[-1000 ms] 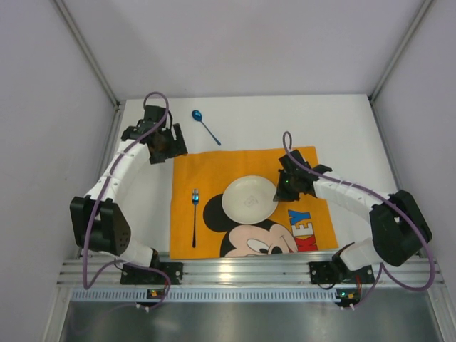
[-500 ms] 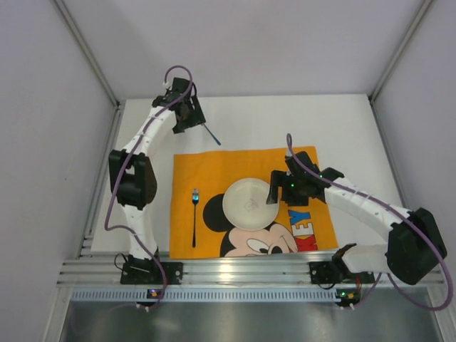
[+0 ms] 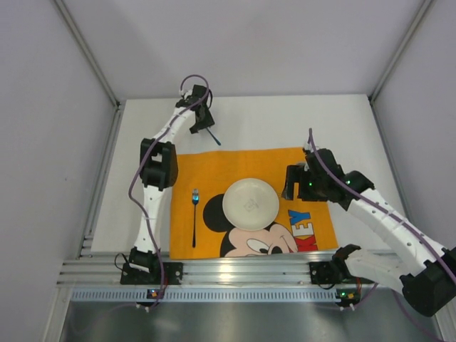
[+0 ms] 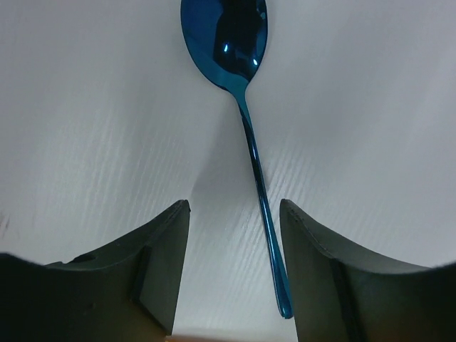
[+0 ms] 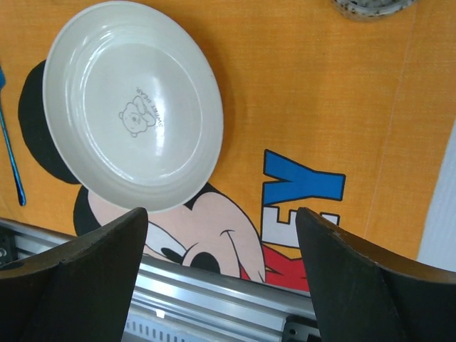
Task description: Set the dinner table for one person
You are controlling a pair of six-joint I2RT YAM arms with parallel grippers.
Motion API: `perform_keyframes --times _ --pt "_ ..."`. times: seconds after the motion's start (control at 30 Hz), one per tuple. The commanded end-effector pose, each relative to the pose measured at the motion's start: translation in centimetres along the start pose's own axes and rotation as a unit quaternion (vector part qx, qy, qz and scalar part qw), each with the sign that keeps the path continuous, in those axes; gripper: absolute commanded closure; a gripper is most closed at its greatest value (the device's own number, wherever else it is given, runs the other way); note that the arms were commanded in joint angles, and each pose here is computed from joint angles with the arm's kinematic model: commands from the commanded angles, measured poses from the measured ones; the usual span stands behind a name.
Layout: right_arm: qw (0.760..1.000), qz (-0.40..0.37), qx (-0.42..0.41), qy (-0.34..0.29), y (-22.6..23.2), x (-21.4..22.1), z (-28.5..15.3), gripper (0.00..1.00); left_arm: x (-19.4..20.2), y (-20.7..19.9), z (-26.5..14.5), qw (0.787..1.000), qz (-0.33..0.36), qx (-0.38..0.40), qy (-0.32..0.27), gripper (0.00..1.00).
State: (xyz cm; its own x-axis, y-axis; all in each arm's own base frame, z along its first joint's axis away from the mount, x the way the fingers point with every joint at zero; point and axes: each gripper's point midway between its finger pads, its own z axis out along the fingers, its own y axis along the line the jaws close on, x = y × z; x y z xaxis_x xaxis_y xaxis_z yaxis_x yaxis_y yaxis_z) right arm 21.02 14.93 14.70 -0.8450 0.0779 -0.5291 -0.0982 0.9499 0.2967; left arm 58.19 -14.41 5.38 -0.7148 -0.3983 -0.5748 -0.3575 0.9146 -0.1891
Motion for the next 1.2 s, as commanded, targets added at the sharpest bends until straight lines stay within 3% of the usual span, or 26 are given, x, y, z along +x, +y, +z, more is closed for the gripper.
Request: perform_keyframes --times 0.0,0.27,0.63,0.8,0.97,1.0,1.17 --pt "1.0 -0.005 0.019 -0.002 -1.0 -0.8 -0.4 0.15 -3.4 -2.2 -0.8 0.997 -0.022 0.018 -0.066 0.41" --pt "0.999 -0.002 0.037 0.008 -1.7 -1.4 0.5 0.17 -2.7 -1.9 1.5 0.997 0.009 -0.011 -0.077 0.47" --pt "0.999 0.022 0.048 -0.001 -3.1 -1.6 0.2 0.17 0.8 1.2 4.3 0.997 0.033 -0.069 -0.029 0.56" --pt "0.998 0.029 0.051 -0.008 -3.4 -1.7 -0.1 0.18 1.6 2.4 5.4 0.997 0.029 -0.071 -0.003 0.81" --pt "0.998 0.035 0.054 -0.006 -3.7 -1.6 -0.1 0.18 3.3 3.8 6.5 0.994 0.063 -0.083 0.031 0.92" --pt "0.998 0.036 0.055 -0.007 -3.8 -1.7 -0.1 0.18 3.9 4.2 6.8 0.993 0.071 -0.087 0.042 0.98" --pt "0.998 0.034 0.053 -0.009 -3.7 -1.9 0.1 0.18 4.1 3.7 6.8 0.994 0.073 -0.055 0.058 1.0"
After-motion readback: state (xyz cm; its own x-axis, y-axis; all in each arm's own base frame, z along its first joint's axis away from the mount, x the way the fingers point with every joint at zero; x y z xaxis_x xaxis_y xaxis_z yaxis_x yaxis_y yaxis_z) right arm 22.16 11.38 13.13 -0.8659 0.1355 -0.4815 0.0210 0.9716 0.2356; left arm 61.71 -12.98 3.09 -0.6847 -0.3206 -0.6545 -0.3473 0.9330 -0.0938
